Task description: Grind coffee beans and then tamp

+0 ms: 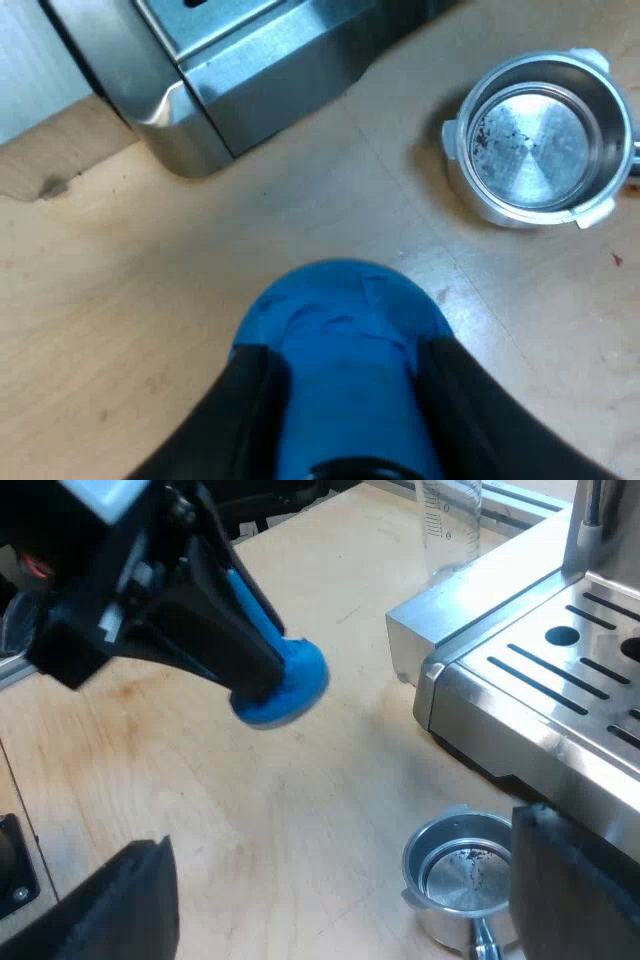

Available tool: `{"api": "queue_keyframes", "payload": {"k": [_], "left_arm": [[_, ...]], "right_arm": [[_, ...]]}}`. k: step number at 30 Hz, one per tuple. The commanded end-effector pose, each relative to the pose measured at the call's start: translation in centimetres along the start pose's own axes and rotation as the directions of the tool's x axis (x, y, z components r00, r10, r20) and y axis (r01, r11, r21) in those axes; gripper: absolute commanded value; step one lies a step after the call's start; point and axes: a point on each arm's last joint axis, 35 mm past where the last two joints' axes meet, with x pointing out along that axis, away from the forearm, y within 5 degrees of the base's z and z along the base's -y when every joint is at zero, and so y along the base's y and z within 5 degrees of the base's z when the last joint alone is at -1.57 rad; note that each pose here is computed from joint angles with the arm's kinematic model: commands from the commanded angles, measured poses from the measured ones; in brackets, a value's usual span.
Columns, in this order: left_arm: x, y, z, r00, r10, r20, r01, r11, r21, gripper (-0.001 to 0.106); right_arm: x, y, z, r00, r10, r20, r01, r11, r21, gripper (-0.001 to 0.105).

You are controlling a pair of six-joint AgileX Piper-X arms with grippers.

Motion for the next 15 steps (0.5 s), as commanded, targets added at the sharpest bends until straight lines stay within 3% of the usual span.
{"api": "queue_keyframes", "payload": {"k": [1,5,9,11,15], "left_arm": [[-1.2,0.0,-0.5,1.000,0.006,0.026,-0.006,1.000,-0.015,0.000],[-2.3,-0.1,-1.2,0.999,-0.021,0.039,0.022,0.999,-0.034,0.000],[-3.3,-0.2,-1.8,0.996,-0.053,0.067,0.056,0.997,-0.045,0.000],[-3.6,-0.2,-1.9,0.994,-0.074,0.078,0.078,0.996,-0.045,0.000],[-3.7,-0.5,-1.9,0.987,-0.147,0.070,0.151,0.987,-0.058,0.000]], "right_arm": [[0.0,0.0,0.3,1.000,0.010,0.016,-0.010,1.000,-0.005,0.070],[0.0,0.0,0.3,1.000,0.010,0.016,-0.010,1.000,-0.012,0.070],[0.0,0.0,0.3,1.000,0.010,0.016,-0.009,0.996,-0.088,0.070],[0.0,0.0,0.3,1.000,0.004,0.011,-0.003,0.996,-0.092,0.070],[-0.1,0.1,-0.5,0.998,0.002,-0.059,-0.008,0.995,-0.099,0.070]]}}
